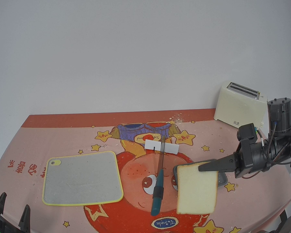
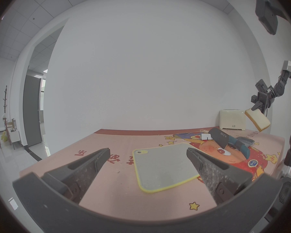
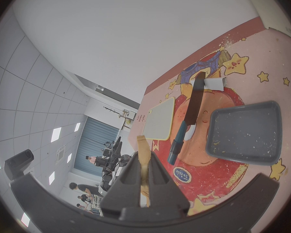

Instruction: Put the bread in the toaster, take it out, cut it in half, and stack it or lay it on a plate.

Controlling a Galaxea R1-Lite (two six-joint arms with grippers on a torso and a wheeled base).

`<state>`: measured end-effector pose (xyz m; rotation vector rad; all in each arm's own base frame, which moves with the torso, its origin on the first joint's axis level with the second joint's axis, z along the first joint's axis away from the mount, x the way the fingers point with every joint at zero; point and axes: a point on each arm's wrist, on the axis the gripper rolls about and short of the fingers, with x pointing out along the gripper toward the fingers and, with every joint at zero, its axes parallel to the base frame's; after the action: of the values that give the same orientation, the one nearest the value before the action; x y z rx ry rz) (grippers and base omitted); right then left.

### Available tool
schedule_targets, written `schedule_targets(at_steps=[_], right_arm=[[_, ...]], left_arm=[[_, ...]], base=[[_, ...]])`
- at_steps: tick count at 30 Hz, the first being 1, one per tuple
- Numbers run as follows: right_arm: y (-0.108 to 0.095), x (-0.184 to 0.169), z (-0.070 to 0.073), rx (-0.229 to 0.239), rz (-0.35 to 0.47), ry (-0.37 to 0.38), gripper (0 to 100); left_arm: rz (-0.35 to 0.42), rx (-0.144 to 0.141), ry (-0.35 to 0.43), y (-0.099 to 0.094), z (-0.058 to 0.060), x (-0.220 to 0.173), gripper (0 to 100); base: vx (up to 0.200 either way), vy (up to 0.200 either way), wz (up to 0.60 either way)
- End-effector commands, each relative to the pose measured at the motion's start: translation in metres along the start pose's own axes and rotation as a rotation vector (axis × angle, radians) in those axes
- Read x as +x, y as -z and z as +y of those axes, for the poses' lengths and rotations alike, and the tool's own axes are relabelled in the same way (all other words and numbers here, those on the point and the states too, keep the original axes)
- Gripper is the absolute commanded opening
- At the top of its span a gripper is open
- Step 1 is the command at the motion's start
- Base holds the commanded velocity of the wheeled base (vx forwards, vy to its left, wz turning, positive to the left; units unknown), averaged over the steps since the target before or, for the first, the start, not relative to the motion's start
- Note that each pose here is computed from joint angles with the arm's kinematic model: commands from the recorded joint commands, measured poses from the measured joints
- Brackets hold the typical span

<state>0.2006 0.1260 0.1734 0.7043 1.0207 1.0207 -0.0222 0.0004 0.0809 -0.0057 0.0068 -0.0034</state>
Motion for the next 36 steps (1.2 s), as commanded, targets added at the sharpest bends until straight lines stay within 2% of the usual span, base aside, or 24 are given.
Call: schedule_targets(at_steps=[1,30,36], right_arm=[[0.000,0.001,0.000,0.000,0.002,-0.001,0],[0.004,0.004,-0.007,0.012,0.020,0.009,0],[0.003,0.007,-0.011,0.025,0.029,0.019,0]], left_arm=[[0.019,0.000,0.000,0.005,0.000,0.001,100],[0.019,-0.002,0.000,0.005,0.000,0.001,100],[0.019,-0.002,0.000,0.005,0.000,0.001,100]], base=[[0.000,0.200,0.00],[0.000,0.200,0.00],[0.000,0.000,0.00]])
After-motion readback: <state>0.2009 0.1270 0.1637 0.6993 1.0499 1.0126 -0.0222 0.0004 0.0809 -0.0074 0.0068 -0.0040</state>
